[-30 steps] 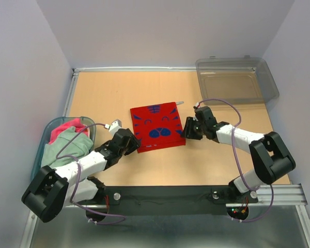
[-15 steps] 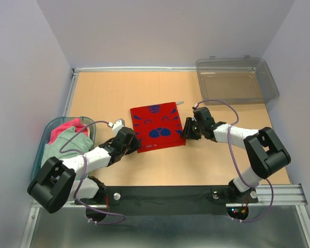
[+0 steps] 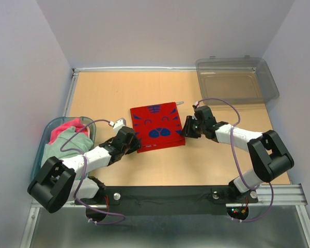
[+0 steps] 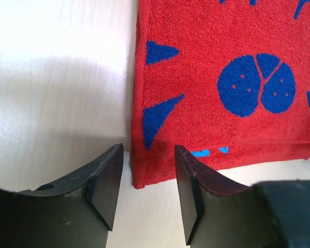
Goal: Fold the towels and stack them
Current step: Fold the towel
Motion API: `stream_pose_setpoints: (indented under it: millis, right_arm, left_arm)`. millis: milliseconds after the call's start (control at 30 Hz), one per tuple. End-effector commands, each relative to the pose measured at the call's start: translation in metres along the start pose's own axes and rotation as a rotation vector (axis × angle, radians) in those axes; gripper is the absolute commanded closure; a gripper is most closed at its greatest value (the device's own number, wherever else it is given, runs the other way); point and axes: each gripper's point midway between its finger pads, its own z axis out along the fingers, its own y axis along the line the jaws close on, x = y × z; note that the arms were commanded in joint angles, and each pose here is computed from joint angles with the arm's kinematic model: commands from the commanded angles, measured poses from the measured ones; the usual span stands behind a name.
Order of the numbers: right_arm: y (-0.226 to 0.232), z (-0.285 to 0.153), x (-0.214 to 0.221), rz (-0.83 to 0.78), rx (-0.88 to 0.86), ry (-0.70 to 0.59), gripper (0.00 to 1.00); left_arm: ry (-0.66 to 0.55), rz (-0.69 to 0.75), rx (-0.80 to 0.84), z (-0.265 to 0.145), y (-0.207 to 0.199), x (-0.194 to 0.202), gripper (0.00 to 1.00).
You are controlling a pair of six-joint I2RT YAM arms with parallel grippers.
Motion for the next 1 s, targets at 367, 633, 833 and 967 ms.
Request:
stream_pose_setpoints:
  millis: [367,633,833,967]
  right_arm:
    - [0.013,0.002,-0.017,-0.011,-0.037,-0.036,0.72]
    - [-0.002,0.012,-0.001,0.008,0.0,0.004,0.94]
    - [0.001,0.012,-0.007,0.0,-0.013,-0.025,0.99]
    - [0.001,0.012,-0.006,-0.004,-0.015,-0.024,0.99]
  left_arm:
    - [-0.022,0.021,0.02,-0.002,-0.013,-0.011,0.45]
    - [-0.016,0.023,0.017,-0.001,-0.013,-0.01,0.48]
    - [-0.013,0.032,0.012,0.0,-0.013,-0.009,0.51]
    - [-0.02,0.037,0.003,0.003,-0.013,-0.012,0.51]
